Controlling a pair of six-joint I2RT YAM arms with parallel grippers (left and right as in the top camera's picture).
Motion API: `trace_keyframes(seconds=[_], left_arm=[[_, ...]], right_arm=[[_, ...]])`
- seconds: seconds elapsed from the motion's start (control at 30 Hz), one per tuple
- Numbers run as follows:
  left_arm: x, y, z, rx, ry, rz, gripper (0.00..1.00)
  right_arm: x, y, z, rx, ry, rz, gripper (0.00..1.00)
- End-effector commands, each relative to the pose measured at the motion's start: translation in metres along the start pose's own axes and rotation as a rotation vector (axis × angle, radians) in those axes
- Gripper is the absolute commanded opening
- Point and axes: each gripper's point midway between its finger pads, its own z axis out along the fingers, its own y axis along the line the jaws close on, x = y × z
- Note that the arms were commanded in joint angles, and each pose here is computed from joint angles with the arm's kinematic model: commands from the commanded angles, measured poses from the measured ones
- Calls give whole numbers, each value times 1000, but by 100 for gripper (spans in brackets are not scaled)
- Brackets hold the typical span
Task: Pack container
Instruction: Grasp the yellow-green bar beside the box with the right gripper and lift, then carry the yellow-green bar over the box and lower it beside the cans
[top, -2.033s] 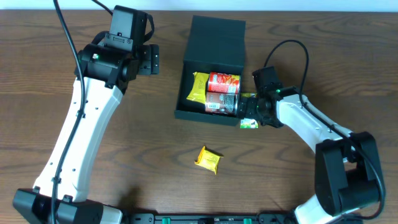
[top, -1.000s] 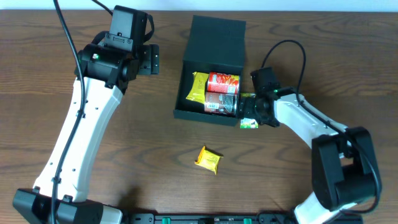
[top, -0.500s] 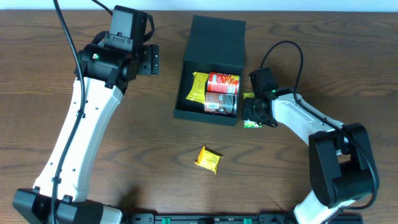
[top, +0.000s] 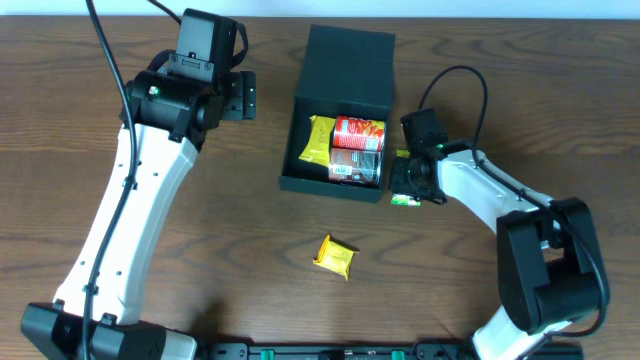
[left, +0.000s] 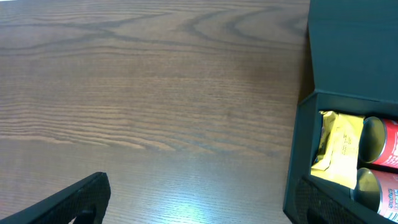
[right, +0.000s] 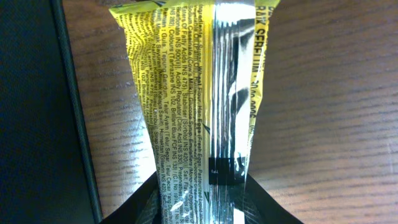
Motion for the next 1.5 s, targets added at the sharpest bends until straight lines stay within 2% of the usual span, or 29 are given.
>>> trace_keyframes(seconds=[0.0, 0.33, 0.53, 0.97, 1.17, 1.47], left_arm=[[-4, 0, -1, 4, -8, -3, 95], [-4, 0, -1, 4, -8, -3, 95], [-4, 0, -1, 3, -8, -2, 95], [-4, 0, -1, 4, -8, -3, 95], [-5, 0, -1, 4, -13, -5, 95], [-10, 8, 1, -7, -26, -25, 95]], right_arm=[[-9, 7, -6, -4, -16, -4, 33], [-32, 11, -30, 21, -44, -22, 31], [-50, 17, -50, 26, -75, -24, 25], [-76, 32, -86, -11, -129, -23, 24], [-79, 62, -110, -52, -164, -75, 23], [-61, 121, -120, -135, -203, -127, 27]])
